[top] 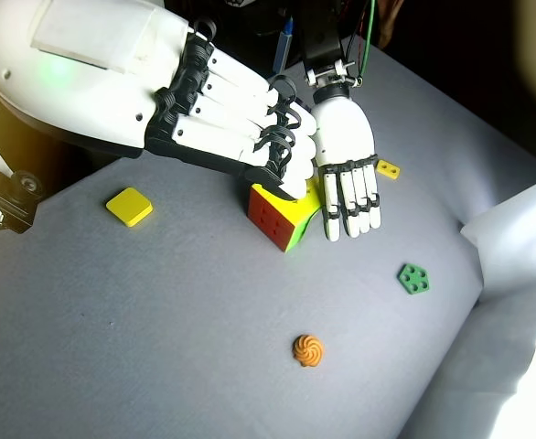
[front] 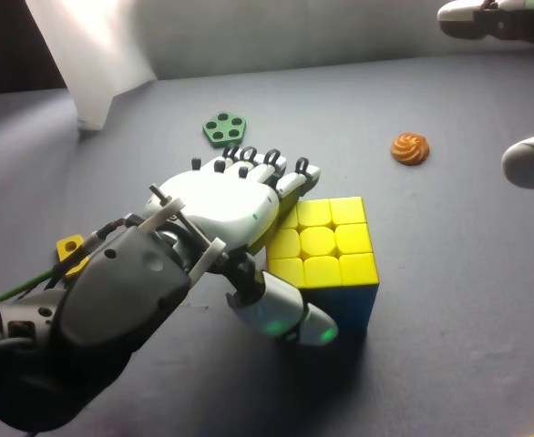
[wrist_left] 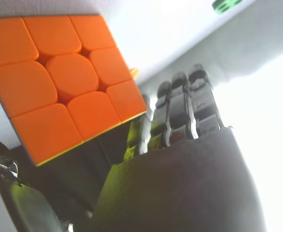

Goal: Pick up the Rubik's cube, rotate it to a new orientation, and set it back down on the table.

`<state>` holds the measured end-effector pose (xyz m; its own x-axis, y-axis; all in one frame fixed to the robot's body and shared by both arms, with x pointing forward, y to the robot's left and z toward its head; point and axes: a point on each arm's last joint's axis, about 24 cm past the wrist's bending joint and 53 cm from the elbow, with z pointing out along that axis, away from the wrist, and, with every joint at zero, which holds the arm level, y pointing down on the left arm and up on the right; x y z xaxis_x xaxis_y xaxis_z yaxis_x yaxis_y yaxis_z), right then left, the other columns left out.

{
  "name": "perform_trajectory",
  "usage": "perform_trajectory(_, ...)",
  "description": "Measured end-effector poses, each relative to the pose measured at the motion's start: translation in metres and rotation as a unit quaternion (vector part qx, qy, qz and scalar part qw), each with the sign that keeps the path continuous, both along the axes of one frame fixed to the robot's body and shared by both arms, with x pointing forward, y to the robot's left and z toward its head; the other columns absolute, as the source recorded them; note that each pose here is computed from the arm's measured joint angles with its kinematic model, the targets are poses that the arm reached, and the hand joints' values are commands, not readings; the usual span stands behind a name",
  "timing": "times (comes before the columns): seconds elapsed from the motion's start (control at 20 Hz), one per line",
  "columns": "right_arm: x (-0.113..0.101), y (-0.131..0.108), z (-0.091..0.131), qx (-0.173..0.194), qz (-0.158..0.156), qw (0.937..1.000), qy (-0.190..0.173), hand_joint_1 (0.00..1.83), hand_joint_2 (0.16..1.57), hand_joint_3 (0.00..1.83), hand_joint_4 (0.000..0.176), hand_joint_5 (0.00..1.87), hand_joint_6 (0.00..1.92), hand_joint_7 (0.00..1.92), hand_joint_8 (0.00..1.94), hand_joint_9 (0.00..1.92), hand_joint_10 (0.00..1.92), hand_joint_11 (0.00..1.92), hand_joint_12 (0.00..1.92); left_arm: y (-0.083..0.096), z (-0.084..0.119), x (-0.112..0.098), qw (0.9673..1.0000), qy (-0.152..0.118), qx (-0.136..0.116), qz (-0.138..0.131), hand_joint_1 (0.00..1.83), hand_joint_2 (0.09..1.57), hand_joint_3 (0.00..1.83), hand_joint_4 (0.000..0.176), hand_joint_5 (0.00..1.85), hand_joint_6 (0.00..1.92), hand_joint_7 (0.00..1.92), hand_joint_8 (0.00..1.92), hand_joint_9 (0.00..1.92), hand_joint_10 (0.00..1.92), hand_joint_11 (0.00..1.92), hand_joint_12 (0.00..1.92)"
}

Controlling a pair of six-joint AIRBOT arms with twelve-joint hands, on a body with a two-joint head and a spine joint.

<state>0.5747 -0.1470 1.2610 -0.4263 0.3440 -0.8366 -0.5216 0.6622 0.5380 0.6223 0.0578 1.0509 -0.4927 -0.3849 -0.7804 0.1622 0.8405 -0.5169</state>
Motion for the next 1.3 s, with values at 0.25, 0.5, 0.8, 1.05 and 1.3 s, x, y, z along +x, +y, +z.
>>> perform_trajectory(0.25,0.0,-0.0001,-0.0001,0.0,0.0,1.0,0.0,0.12,1.06,0.0,0.0,0.22,0.0,0.22,0.0,0.21,0.0,0.0,0.56,0.0027,-0.0027,0.0028,1.0,-0.003,0.006,0.0,0.55,0.65,0.0,0.106,0.0,0.0,0.0,0.0,0.0,0.0,0.0,0.0)
perform_trajectory(0.5,0.0,0.0,0.0,0.0,0.0,1.0,0.0,0.12,1.06,0.0,0.0,0.22,0.0,0.21,0.0,0.2,0.0,0.0,0.53,0.0007,-0.005,0.0022,1.0,-0.005,0.008,-0.003,0.58,0.62,0.0,0.096,0.0,0.0,0.0,0.0,0.0,0.0,0.0,0.0)
perform_trajectory(0.8,0.0,0.0,0.0001,0.0,0.0,1.0,0.0,0.05,1.07,0.0,0.0,0.22,0.01,0.21,0.01,0.19,0.01,0.0,0.49,0.0012,-0.0047,0.003,0.9999,-0.006,0.009,-0.002,0.43,0.76,0.0,0.176,0.0,0.0,0.0,0.0,0.0,0.0,0.0,0.0)
perform_trajectory(1.05,0.0,0.0,0.0001,0.0,0.0,1.0,0.0,0.05,1.07,0.0,0.0,0.23,0.0,0.22,0.0,0.21,0.0,0.0,0.57,0.001,-0.0044,0.0031,0.9999,-0.007,0.01,-0.003,0.29,0.75,0.0,0.162,0.0,0.0,0.0,0.0,0.0,0.0,0.0,0.0)
perform_trajectory(1.3,0.0,0.0,0.0001,0.0,0.0,1.0,0.0,0.11,1.04,0.0,0.0,0.21,0.0,0.2,0.0,0.2,0.0,0.0,0.55,0.0013,-0.0049,0.0043,0.9999,-0.007,0.01,-0.003,0.34,0.71,0.0,0.17,0.0,0.0,0.0,0.0,0.0,0.0,0.0,0.0)
